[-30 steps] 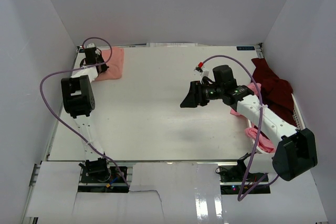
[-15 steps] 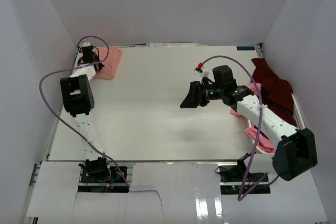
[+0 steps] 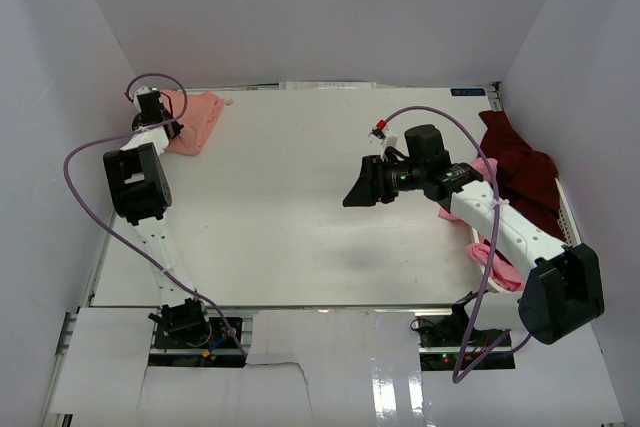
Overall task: Fold and stack the t-shirts
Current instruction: Put the neatly folded tshirt into the corner of the board with the left arm
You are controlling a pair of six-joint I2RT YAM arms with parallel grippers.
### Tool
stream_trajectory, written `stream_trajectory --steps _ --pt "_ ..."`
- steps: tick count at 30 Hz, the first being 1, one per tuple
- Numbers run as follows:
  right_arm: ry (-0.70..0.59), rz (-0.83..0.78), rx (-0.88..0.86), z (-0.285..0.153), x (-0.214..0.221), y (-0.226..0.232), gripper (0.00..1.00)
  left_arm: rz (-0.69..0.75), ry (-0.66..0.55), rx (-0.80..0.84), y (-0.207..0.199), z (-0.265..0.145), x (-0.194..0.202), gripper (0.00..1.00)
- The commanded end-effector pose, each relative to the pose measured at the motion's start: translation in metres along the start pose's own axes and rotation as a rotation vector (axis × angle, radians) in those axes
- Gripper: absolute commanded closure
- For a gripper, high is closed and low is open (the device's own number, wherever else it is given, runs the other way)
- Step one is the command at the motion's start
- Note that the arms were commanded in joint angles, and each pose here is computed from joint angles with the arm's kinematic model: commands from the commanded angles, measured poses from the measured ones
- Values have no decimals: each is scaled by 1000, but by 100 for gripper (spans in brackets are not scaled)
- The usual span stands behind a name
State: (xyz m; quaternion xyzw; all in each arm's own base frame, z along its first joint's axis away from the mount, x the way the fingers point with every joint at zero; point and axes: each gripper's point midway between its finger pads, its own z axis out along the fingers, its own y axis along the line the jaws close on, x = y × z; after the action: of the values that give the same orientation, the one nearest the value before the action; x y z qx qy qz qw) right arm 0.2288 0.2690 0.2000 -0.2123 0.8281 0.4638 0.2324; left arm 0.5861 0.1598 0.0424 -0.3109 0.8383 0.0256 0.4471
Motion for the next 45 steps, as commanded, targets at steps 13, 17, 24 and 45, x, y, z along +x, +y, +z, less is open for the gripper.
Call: stream_trajectory --steps 13,17,24,45 --pt "-3 -12 -16 0 1 1 38 -90 185 56 -9 0 60 100" --pt "-1 -10 -20 0 2 0 38 -90 195 63 -14 -7 70 100" --pt "-2 -11 -17 -1 4 1 38 -55 205 93 -34 -13 81 100" --pt "-9 -19 -23 -3 2 4 37 57 -66 61 -64 -66 -40 35"
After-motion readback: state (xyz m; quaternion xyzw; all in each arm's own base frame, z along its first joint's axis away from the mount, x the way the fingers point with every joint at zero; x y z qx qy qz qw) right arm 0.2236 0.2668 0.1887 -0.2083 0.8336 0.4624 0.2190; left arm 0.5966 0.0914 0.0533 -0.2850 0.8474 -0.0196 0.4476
